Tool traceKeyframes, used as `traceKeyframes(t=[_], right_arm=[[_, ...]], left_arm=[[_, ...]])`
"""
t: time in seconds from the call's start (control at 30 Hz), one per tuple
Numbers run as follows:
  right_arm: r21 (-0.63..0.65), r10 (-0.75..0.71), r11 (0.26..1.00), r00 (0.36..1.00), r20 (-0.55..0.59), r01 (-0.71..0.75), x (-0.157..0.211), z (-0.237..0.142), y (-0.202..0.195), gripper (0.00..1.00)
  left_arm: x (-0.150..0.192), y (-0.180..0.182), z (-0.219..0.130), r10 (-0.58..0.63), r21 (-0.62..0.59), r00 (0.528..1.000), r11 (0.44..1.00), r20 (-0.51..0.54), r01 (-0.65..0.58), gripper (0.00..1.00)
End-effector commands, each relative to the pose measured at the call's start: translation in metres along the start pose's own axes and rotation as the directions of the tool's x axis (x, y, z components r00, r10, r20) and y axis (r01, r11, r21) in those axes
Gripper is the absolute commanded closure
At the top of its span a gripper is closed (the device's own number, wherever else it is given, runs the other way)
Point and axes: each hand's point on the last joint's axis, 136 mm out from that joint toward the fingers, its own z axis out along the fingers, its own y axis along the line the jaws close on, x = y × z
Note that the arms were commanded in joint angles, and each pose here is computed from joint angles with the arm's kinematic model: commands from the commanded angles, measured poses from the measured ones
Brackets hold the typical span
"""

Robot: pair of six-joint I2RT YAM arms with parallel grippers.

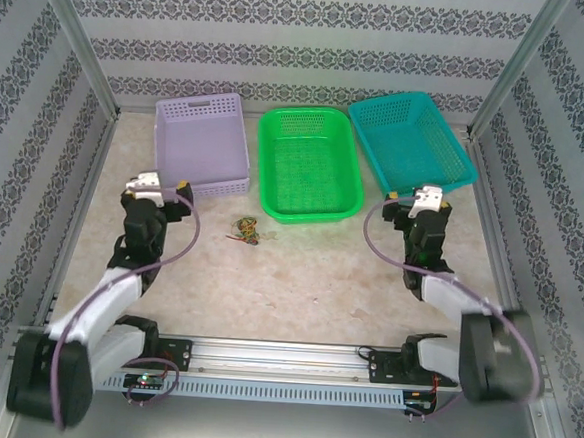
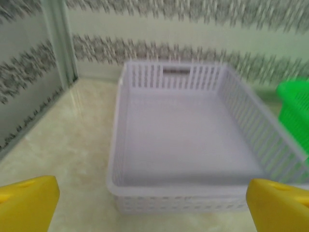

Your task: Untangle the cables

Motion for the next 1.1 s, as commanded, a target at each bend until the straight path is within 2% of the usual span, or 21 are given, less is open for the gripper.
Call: traceKeyframes(t=[0.0, 0.1, 0.2, 0.27, 0.3, 0.33, 0.4, 0.43, 0.47, 0.5, 0.57, 0.6, 0.67, 0.73, 0.8, 0.87, 0.97, 1.03, 1.07], right_arm=[[0.1, 0.077, 0.992, 0.996, 0.05, -0.082, -0.024, -0.026, -0.014, 0.02], [0.09, 0.077, 0.992, 0.989, 0.126, -0.089, -0.058, -0.056, -0.005, 0.02], [0.087, 0.129, 0.986, 0.984, 0.124, -0.141, -0.094, -0.082, -0.001, 0.02], [0.064, 0.256, 0.964, 0.966, 0.041, -0.259, -0.118, -0.095, 0.003, 0.02], [0.029, 0.314, 0.949, 0.949, -0.04, -0.313, -0.119, -0.098, 0.011, 0.02], [-0.053, 0.334, 0.938, 0.933, -0.136, -0.343, -0.117, -0.101, 0.028, 0.02], [-0.057, 0.459, 0.871, 0.851, -0.255, -0.487, -0.1, -0.101, 0.04, 0.02], [-0.105, 0.459, 0.853, 0.832, -0.313, -0.51, -0.092, -0.103, 0.049, 0.02], [-0.172, 0.46, 0.82, 0.807, -0.37, -0.546, -0.086, -0.103, 0.06, 0.07], [-0.226, 0.444, 0.792, 0.789, -0.424, -0.567, -0.083, -0.107, 0.072, 0.17], [-0.213, 0.361, 0.808, 0.748, -0.556, -0.549, -0.059, -0.119, 0.089, 0.3], [-0.221, 0.305, 0.822, 0.734, -0.606, -0.524, -0.047, -0.126, 0.099, 0.32], [-0.273, 0.174, 0.832, 0.695, -0.698, -0.483, -0.02, -0.144, 0.124, 0.32], [-0.312, 0.083, 0.826, 0.649, -0.756, -0.469, 0.005, -0.159, 0.144, 0.29], [-0.333, 0.012, 0.827, 0.606, -0.795, -0.453, 0.027, -0.17, 0.159, 0.27], [-0.336, -0.033, 0.829, 0.56, -0.828, -0.448, 0.042, -0.175, 0.17, 0.26], [-0.351, -0.073, 0.824, 0.531, -0.844, -0.444, 0.053, -0.177, 0.181, 0.24], [-0.358, -0.084, 0.822, 0.528, -0.845, -0.443, 0.053, -0.175, 0.185, 0.23], [-0.36, -0.087, 0.822, 0.526, -0.846, -0.442, 0.054, -0.175, 0.186, 0.23]], left_arm=[[0.032, 0.023, -0.031, -0.049, -0.114, 0.987, 0.993, -0.153, 0.032, 0.0], [0.013, 0.016, -0.045, -0.043, -0.072, 0.988, 0.997, -0.15, 0.032, 0.01], [-0.013, 0.006, -0.049, -0.045, -0.043, 0.988, 0.998, -0.149, 0.039, 0.0], [-0.03, 0.002, -0.049, -0.156, -0.085, 0.964, 0.986, -0.217, 0.141, 0.0], [-0.034, -0.005, -0.05, -0.231, -0.091, 0.932, 0.973, -0.279, 0.213, 0.01], [-0.033, -0.019, -0.053, -0.293, -0.082, 0.879, 0.955, -0.377, 0.284, 0.01], [-0.021, -0.047, -0.049, -0.355, -0.061, 0.776, 0.923, -0.521, 0.381, 0.01], [-0.007, -0.064, -0.044, -0.35, -0.026, 0.726, 0.908, -0.592, 0.418, 0.0], [0.011, -0.077, -0.043, -0.336, -0.01, 0.666, 0.897, -0.666, 0.442, 0.02], [0.03, -0.086, -0.043, -0.322, -0.013, 0.611, 0.891, -0.724, 0.454, 0.07], [0.068, -0.097, -0.052, -0.283, -0.036, 0.503, 0.895, -0.817, 0.445, 0.19], [0.078, -0.103, -0.056, -0.248, -0.019, 0.483, 0.902, -0.84, 0.431, 0.21], [0.085, -0.121, -0.064, -0.156, 0.053, 0.492, 0.921, -0.856, 0.386, 0.21], [0.086, -0.136, -0.066, -0.092, 0.095, 0.49, 0.934, -0.867, 0.345, 0.17], [0.091, -0.145, -0.064, -0.067, 0.094, 0.469, 0.945, -0.881, 0.312, 0.13], [0.104, -0.141, -0.06, -0.132, -0.014, 0.405, 0.96, -0.905, 0.281, 0.13], [0.117, -0.137, -0.058, -0.269, -0.183, 0.323, 0.945, -0.908, 0.272, 0.15], [0.117, -0.141, -0.055, -0.326, -0.236, 0.304, 0.925, -0.895, 0.296, 0.17], [0.115, -0.145, -0.052, -0.331, -0.238, 0.313, 0.924, -0.89, 0.3, 0.18]])
